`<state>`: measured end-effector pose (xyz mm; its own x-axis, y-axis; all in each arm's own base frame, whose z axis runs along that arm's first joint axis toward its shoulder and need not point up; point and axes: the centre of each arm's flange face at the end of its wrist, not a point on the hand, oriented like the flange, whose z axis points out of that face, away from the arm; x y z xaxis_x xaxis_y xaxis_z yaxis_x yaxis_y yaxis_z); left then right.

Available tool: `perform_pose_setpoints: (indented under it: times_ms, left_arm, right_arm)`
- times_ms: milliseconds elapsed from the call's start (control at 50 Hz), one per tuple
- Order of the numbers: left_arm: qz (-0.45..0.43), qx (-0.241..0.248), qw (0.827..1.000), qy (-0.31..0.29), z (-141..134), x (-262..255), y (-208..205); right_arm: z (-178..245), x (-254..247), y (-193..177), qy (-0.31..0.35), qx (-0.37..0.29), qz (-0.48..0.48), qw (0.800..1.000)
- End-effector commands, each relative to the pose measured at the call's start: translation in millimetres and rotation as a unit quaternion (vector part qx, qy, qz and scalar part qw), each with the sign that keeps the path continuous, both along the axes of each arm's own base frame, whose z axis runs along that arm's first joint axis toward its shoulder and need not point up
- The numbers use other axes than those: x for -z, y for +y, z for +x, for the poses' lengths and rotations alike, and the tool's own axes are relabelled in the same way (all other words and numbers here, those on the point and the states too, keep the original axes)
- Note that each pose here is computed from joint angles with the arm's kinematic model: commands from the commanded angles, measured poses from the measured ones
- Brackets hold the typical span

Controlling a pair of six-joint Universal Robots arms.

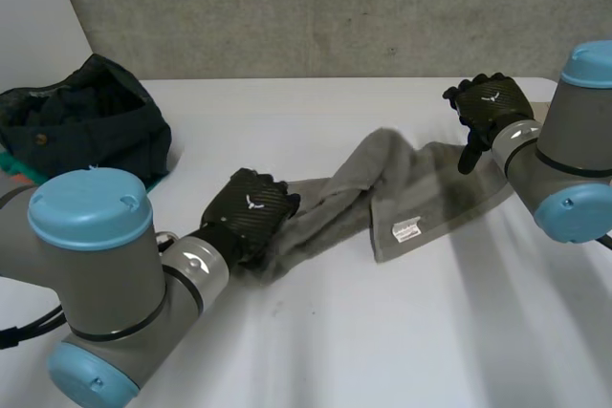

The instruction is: Fold the laundry.

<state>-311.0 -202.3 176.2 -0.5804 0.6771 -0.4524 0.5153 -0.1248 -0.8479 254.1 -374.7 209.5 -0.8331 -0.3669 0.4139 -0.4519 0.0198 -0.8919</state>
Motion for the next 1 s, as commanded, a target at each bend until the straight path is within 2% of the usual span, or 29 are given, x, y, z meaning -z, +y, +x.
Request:
perform_pose_setpoints:
  times_ms: [20, 60, 140, 240, 340, 420, 460, 660, 800, 940, 1000]
  left_arm:
    - [-0.038, -0.011, 0.999, 0.034, 9, -51, 5]
    - [-0.046, -0.02, 0.998, 0.047, 13, -60, 1]
    - [-0.05, -0.061, 0.993, 0.087, 25, -77, -24]
    - [-0.023, -0.109, 0.982, 0.155, 39, -88, -52]
    - [0.059, -0.152, 0.964, 0.209, 44, -63, -79]
    - [0.111, -0.169, 0.956, 0.213, 45, -50, -79]
    - [0.125, -0.173, 0.954, 0.21, 45, -47, -77]
    - [0.14, -0.175, 0.954, 0.2, 46, -41, -71]
    - [0.141, -0.175, 0.954, 0.199, 46, -40, -70]
    - [0.141, -0.173, 0.954, 0.198, 44, -40, -69]
    - [0.14, -0.171, 0.955, 0.199, 44, -41, -70]
  right_arm:
    - [-8, -34, 61, -0.005, 0.005, -0.002, 1.0]
    - [-9, -32, 73, -0.007, 0.003, 0.01, 1.0]
    - [-1, -14, 105, -0.063, -0.007, 0.071, 0.995]
    - [8, 7, 128, -0.158, 0.001, 0.152, 0.976]
    - [14, 49, 118, -0.183, 0.027, 0.211, 0.96]
    - [30, 71, 106, -0.184, 0.027, 0.221, 0.957]
    - [44, 80, 104, -0.182, 0.018, 0.222, 0.958]
    - [59, 107, 83, -0.204, 0.046, 0.208, 0.956]
    - [69, 97, 64, -0.24, 0.031, 0.139, 0.96]
    - [72, 84, 53, -0.222, 0.02, 0.092, 0.971]
    - [69, 52, 53, -0.216, 0.009, 0.059, 0.975]
